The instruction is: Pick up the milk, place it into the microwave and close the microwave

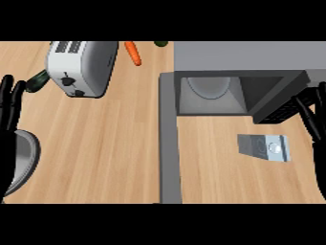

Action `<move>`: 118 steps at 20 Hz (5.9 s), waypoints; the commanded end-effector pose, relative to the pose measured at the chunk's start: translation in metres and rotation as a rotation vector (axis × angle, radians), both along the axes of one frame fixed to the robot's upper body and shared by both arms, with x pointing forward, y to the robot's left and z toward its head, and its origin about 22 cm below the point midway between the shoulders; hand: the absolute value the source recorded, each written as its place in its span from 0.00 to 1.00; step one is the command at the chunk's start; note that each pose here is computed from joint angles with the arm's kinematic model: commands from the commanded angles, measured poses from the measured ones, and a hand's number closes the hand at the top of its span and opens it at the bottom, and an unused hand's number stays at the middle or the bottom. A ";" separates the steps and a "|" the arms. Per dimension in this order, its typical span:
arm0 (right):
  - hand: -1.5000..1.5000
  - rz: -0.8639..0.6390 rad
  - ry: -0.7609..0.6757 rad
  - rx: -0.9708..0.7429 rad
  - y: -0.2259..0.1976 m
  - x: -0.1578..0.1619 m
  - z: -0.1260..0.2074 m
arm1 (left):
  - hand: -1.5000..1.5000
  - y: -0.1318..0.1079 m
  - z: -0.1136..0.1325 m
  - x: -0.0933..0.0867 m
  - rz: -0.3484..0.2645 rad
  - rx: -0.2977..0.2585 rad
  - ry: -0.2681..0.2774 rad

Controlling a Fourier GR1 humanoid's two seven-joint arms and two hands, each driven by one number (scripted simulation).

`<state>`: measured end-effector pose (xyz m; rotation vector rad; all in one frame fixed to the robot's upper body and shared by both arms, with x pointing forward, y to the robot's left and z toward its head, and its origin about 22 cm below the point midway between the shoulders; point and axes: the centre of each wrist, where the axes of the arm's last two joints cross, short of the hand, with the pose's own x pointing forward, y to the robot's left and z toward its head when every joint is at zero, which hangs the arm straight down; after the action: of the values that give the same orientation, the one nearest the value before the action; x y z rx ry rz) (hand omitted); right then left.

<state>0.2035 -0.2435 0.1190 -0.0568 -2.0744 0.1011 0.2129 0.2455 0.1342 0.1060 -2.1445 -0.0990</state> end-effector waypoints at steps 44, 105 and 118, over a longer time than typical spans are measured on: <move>0.00 -0.313 0.107 0.210 -0.032 0.002 -0.186 | 0.00 0.016 -0.093 -0.100 -0.090 -0.317 0.228; 1.00 -0.320 0.104 -0.025 -0.011 0.085 -0.257 | 0.00 0.015 -0.106 -0.130 -0.127 -0.340 0.227; 1.00 -0.253 0.064 0.027 0.009 0.081 -0.254 | 0.00 0.026 -0.111 -0.143 -0.096 -0.337 0.238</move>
<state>0.2645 -0.2629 -0.1485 -0.3901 -1.8478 -0.2120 0.0784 0.2722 0.0256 -0.2045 -1.9052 0.1800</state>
